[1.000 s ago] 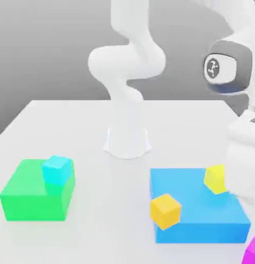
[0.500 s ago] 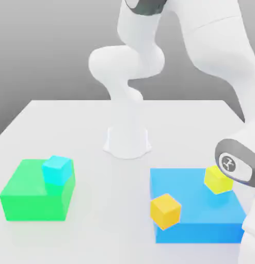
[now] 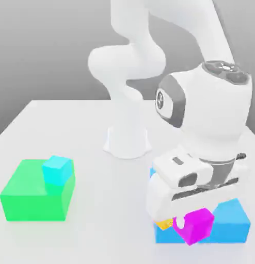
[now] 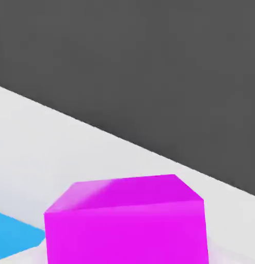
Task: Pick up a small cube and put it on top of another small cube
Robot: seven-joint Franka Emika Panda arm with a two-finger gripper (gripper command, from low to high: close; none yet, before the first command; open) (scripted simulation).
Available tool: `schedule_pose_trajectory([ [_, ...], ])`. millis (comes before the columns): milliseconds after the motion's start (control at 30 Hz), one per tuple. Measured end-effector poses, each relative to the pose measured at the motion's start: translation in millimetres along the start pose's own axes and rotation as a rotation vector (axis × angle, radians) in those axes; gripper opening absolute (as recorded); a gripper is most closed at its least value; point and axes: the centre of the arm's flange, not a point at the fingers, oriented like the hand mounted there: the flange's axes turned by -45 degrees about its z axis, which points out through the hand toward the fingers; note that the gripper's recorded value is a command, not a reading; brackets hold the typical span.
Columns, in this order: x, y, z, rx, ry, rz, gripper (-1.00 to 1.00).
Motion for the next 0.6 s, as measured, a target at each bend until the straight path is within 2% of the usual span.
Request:
schedule_pose_trajectory([
  [133, -53.5, 89.0, -20.2, -0.002, -0.012, 0.272, -1.0],
  [300, -126.7, 146.4, -39.6, 0.012, -0.019, 0.543, -1.0],
  [500, -228.3, 194.7, -49.5, 0.055, -0.023, 0.897, -1.0],
  [600, -243.6, 198.7, -25.7, 0.065, -0.023, 0.956, -1.0],
])
